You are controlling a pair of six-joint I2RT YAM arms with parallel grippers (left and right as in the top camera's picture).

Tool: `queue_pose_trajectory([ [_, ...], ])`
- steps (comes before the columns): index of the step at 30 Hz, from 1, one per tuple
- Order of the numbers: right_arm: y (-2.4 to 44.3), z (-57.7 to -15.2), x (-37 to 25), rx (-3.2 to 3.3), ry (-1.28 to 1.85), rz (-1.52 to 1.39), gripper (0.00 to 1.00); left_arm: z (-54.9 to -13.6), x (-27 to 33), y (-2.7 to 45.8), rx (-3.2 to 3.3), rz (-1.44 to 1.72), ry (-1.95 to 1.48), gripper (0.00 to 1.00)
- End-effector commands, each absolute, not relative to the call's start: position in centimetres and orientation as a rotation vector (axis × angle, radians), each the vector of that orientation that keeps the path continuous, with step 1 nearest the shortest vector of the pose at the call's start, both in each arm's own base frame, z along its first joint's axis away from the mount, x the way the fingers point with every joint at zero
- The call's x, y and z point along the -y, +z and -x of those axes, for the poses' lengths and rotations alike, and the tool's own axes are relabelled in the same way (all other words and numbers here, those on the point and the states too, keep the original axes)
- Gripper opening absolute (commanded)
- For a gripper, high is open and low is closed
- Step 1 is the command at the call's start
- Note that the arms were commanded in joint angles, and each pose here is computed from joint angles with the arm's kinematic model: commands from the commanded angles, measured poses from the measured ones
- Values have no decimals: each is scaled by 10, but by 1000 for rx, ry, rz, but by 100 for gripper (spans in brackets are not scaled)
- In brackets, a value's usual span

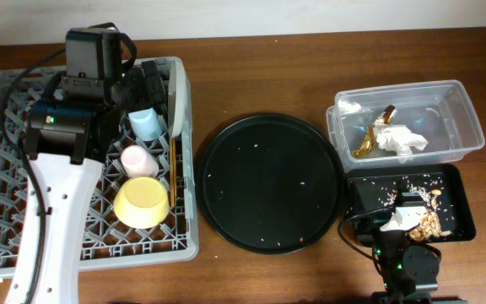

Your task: Sort waste into correct bins and load items into the dishwasher rack

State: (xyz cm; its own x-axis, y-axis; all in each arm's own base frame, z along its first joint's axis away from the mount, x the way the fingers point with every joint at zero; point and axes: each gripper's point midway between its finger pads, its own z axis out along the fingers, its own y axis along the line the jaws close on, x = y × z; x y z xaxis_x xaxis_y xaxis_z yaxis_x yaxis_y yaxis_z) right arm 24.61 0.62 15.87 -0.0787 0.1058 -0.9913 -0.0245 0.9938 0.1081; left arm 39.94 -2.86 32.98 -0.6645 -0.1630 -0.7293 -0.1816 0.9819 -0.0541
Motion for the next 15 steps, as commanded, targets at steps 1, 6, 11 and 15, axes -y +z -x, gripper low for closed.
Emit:
queue_pose_trajectory([
  [1, 157, -246, -6, -1644, 117, -70, 99, -383, 21, 359, -2232, 245, 37, 99],
  [6, 157, -246, -6, -1644, 117, -70, 99, -319, -26, 419, -2032, 343, 250, 99],
  [11, 157, -246, -6, -1644, 117, -70, 99, -250, -40, 431, -1940, 368, 224, 99],
  [15, 157, -246, -6, -1644, 117, -70, 99, -192, -48, 390, -1970, 383, 185, 99],
])
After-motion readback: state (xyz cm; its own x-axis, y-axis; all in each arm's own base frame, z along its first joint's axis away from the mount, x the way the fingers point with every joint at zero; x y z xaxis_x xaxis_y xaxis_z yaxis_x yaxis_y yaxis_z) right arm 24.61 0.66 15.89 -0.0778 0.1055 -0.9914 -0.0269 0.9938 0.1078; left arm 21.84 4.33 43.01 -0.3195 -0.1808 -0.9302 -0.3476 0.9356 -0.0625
